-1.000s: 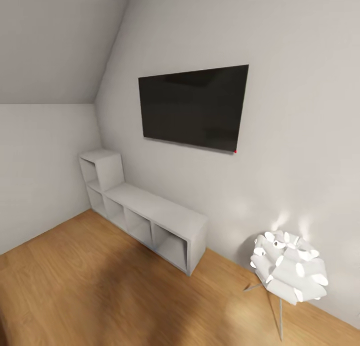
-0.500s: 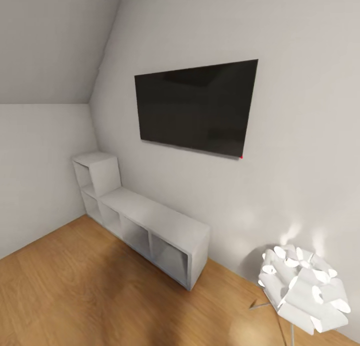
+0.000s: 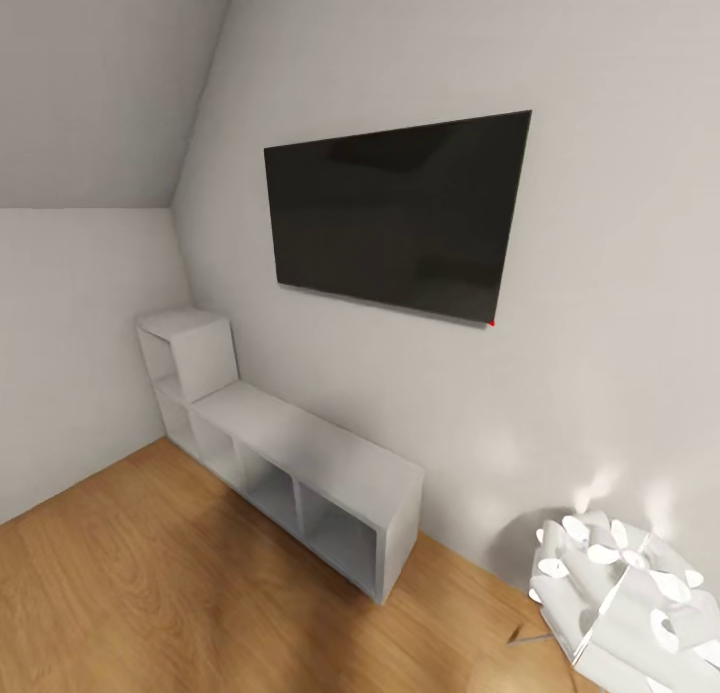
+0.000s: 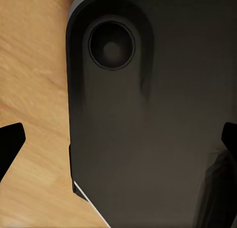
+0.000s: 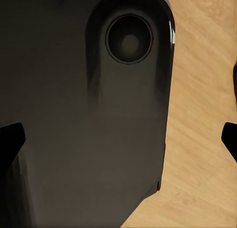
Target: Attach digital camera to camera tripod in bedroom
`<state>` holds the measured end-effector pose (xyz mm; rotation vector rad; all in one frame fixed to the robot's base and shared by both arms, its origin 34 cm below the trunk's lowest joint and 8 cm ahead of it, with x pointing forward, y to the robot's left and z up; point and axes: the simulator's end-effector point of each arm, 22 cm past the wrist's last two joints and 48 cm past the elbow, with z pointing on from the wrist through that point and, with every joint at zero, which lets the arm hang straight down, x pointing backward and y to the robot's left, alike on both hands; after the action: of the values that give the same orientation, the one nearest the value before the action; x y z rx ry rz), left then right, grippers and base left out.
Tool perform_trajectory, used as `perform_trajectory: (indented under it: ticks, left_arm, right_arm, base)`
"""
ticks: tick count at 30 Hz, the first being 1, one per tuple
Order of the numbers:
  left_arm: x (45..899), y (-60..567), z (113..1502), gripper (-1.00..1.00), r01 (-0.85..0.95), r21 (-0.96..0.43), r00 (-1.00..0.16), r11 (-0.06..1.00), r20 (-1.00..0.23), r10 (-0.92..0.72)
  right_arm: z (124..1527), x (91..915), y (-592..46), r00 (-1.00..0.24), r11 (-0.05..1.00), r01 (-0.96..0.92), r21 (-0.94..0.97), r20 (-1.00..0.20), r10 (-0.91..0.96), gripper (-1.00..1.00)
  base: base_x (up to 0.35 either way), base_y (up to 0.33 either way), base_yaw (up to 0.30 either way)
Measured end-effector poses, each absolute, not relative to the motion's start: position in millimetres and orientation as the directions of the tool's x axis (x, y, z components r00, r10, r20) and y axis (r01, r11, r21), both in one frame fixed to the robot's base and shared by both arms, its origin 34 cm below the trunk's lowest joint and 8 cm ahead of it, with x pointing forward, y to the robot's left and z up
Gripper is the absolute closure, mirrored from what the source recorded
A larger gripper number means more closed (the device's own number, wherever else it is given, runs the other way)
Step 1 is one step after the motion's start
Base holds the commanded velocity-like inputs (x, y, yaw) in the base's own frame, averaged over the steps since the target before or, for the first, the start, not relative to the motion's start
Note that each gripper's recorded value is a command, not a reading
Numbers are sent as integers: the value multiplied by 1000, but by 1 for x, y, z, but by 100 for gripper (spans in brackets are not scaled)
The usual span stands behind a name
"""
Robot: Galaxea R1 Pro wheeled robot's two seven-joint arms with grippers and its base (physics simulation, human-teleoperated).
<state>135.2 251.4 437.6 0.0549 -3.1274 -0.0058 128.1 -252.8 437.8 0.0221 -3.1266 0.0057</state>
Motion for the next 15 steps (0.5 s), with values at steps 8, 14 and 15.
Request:
perform_trajectory:
  ticks: [8,14,15]
  left_arm:
    - [136,251,438,-100,-35,3,-999,999,11,-35]
    - [135,251,438,-100,-35,3,-999,999,13,-35]
    - [135,251,438,-100,-35,3,-999,999,13,-35]
  right_arm:
    - [438,128,-253,-1000,1000,-14,-4,14,-14,-100]
    - [438,128,-253,-1000,1000,-14,-4,14,-14,-100]
    - [438,128,-253,-1000,1000,-14,-4,14,-14,-100]
  base:
    - [3,0,0]
    - [123,87,0]
    - [234,164,0]
